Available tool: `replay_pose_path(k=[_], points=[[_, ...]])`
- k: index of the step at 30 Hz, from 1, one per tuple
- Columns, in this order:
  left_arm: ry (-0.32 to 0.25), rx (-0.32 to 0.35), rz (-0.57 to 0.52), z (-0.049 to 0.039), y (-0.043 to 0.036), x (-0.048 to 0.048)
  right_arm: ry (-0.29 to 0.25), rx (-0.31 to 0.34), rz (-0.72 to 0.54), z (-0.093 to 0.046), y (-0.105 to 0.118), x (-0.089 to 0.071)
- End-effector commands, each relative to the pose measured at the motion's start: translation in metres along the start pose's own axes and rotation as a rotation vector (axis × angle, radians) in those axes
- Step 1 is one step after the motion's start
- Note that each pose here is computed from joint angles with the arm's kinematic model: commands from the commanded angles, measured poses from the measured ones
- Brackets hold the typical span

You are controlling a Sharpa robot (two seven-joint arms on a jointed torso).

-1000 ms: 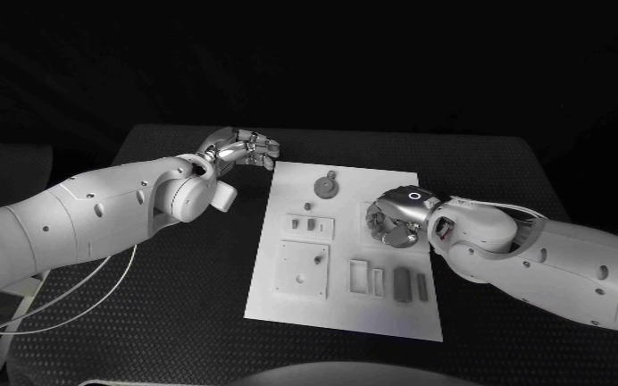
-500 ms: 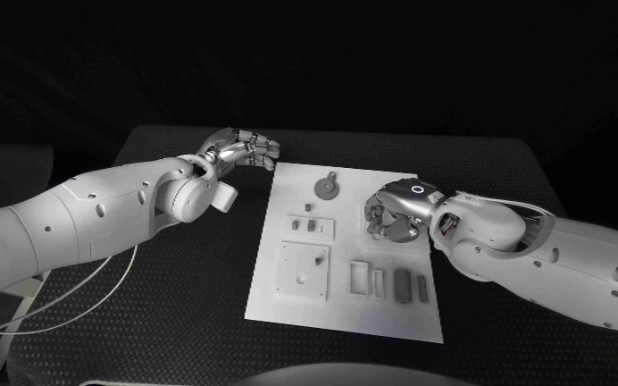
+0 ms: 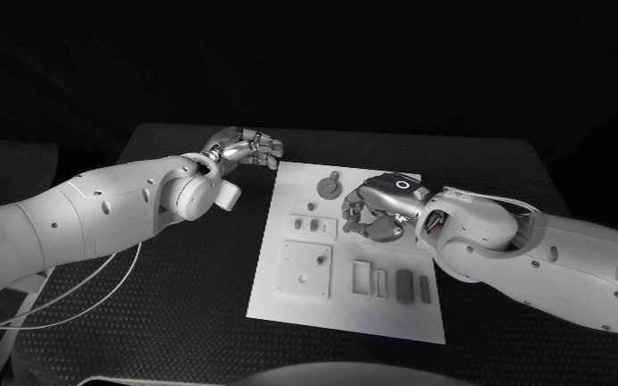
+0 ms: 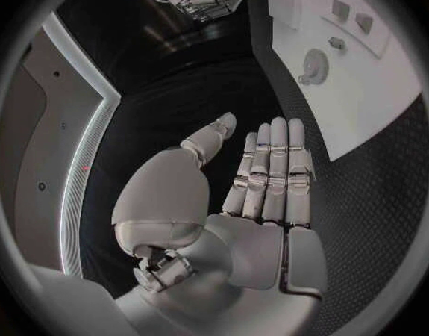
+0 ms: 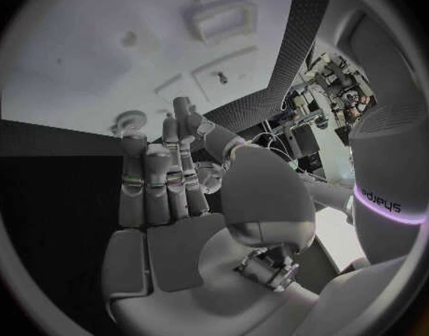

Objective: Assemble the parts on the task board

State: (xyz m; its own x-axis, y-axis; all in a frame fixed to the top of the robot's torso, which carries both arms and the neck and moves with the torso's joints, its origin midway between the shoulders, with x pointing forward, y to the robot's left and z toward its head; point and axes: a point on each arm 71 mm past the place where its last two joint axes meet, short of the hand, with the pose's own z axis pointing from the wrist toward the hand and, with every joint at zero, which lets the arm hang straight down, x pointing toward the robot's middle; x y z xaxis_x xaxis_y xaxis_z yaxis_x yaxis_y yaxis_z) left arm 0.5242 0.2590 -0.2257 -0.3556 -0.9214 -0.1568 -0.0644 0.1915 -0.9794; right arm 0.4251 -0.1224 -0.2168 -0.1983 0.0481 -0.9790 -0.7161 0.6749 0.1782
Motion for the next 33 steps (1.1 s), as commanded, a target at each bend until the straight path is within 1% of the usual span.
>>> replay_pose_path(k=[1,5,9,12,21,25,33], points=[[0.014,0.013,-0.010,0.0011,-0.0021,0.0029,-0.002,-0.060,0.057,0.005,0.017,0.005],[0.019,0.014,-0.012,0.0019,-0.0025,0.0052,0.013,-0.103,0.077,0.012,0.035,0.015],[0.019,0.014,-0.012,0.0024,-0.0027,0.0059,0.024,-0.129,0.082,0.015,0.045,0.024],[0.020,0.014,-0.013,0.0026,-0.0027,0.0062,0.045,-0.143,0.092,0.019,0.052,0.033],[0.019,0.014,-0.013,0.0028,-0.0029,0.0065,0.092,-0.158,0.099,0.027,0.064,0.059],[0.021,0.015,-0.014,0.0032,-0.0031,0.0074,0.102,-0.169,0.086,0.031,0.069,0.068],[0.023,0.014,-0.014,0.0030,-0.0031,0.0076,0.108,-0.171,0.060,0.036,0.071,0.077]])
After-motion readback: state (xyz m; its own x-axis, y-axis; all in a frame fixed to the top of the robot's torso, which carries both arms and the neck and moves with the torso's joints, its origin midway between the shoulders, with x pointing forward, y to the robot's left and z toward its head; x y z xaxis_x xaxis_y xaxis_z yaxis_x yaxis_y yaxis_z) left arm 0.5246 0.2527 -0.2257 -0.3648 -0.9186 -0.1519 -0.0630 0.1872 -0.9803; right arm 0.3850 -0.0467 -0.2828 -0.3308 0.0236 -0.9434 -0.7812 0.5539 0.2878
